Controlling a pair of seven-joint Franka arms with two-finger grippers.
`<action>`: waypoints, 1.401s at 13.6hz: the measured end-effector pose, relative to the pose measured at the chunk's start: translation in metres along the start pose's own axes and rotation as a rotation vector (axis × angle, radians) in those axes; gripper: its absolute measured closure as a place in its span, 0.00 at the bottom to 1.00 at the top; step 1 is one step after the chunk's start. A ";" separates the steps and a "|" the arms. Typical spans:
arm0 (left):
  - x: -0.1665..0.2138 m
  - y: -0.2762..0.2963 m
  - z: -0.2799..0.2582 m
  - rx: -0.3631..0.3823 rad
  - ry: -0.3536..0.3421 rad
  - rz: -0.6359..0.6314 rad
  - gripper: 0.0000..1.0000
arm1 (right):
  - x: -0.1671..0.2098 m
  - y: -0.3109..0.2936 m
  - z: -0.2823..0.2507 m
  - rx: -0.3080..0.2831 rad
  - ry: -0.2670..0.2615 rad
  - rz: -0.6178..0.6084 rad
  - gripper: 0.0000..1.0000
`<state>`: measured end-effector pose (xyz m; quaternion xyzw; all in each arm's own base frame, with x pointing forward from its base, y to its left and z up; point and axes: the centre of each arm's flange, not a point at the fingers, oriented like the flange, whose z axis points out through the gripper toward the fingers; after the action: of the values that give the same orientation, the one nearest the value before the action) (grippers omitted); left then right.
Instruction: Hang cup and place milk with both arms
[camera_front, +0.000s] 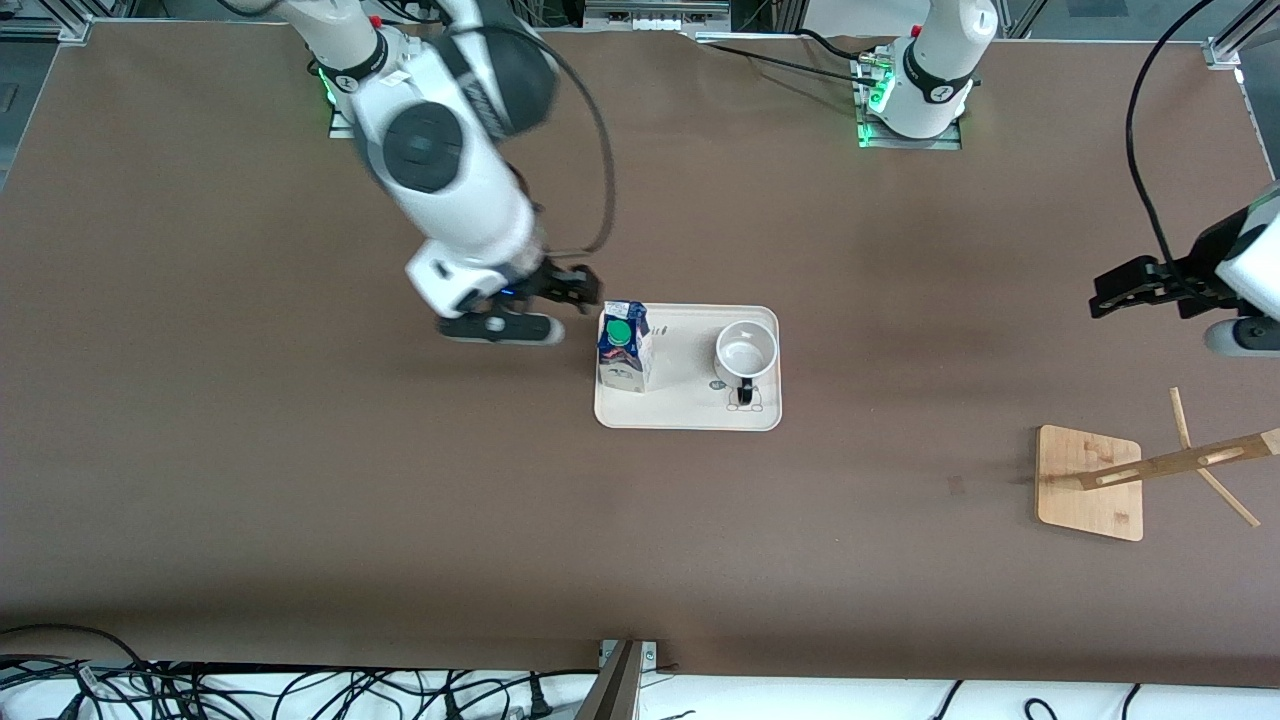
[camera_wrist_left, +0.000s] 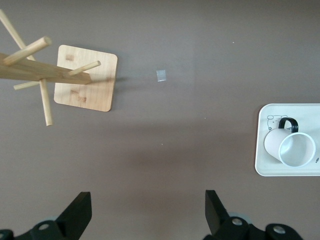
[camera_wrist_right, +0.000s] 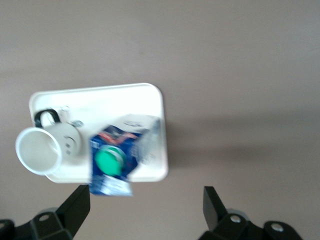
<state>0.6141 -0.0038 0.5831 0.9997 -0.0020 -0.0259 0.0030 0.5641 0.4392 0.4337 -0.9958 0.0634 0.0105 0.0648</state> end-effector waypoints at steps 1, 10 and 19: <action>0.001 0.004 0.003 0.001 -0.005 0.005 0.00 | -0.003 -0.019 0.019 0.006 0.008 0.016 0.00; 0.014 -0.003 0.031 0.005 -0.050 -0.009 0.00 | -0.004 -0.041 0.074 -0.040 0.014 0.024 0.00; 0.013 0.006 0.031 0.005 -0.053 0.007 0.00 | -0.017 -0.041 0.099 -0.091 -0.006 0.018 0.51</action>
<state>0.6259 -0.0104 0.5513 0.9986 -0.0056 -0.0521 0.0005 0.5507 0.4943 0.3413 -0.9971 0.0718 0.0169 0.0195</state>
